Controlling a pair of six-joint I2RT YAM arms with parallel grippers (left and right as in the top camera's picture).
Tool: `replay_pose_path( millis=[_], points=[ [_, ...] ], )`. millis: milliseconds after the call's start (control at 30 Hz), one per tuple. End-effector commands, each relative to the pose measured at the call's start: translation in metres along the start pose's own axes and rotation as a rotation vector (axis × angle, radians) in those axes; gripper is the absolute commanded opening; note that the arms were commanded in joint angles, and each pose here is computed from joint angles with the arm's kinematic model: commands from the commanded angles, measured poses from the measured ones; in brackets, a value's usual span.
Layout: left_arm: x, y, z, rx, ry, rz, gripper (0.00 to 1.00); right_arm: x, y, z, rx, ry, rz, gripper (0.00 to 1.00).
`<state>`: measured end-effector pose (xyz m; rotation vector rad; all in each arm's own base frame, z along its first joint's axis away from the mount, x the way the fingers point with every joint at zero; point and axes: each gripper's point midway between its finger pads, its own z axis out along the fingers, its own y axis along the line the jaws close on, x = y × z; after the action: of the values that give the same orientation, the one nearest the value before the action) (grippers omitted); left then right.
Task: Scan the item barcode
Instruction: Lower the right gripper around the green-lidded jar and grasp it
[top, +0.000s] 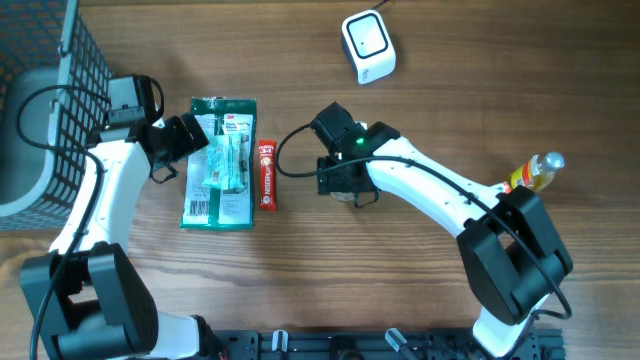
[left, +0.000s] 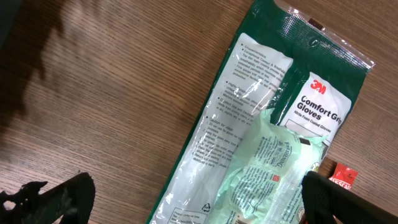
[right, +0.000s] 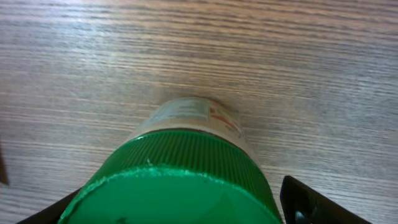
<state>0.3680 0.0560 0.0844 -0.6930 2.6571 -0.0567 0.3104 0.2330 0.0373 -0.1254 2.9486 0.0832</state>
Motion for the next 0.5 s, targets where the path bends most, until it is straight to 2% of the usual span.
replay_pose_path(
  millis=[0,133,300,467],
  points=[
    [-0.007,-0.003,-0.008,0.018,-0.028,-0.009,1.0,-0.002,-0.008,0.002,0.045,-0.007,-0.034,0.85],
    [-0.007,-0.003,-0.008,0.017,-0.028,-0.009,1.0,-0.005,-0.008,-0.006,0.047,-0.002,-0.077,0.86],
    [-0.007,-0.003,-0.008,0.017,-0.028,-0.009,1.0,-0.005,0.0,-0.008,-0.009,0.022,0.008,0.86],
    [-0.007,-0.003,-0.008,0.017,-0.028,-0.009,1.0,-0.003,-0.001,-0.007,-0.005,0.028,0.015,0.86]
  ],
)
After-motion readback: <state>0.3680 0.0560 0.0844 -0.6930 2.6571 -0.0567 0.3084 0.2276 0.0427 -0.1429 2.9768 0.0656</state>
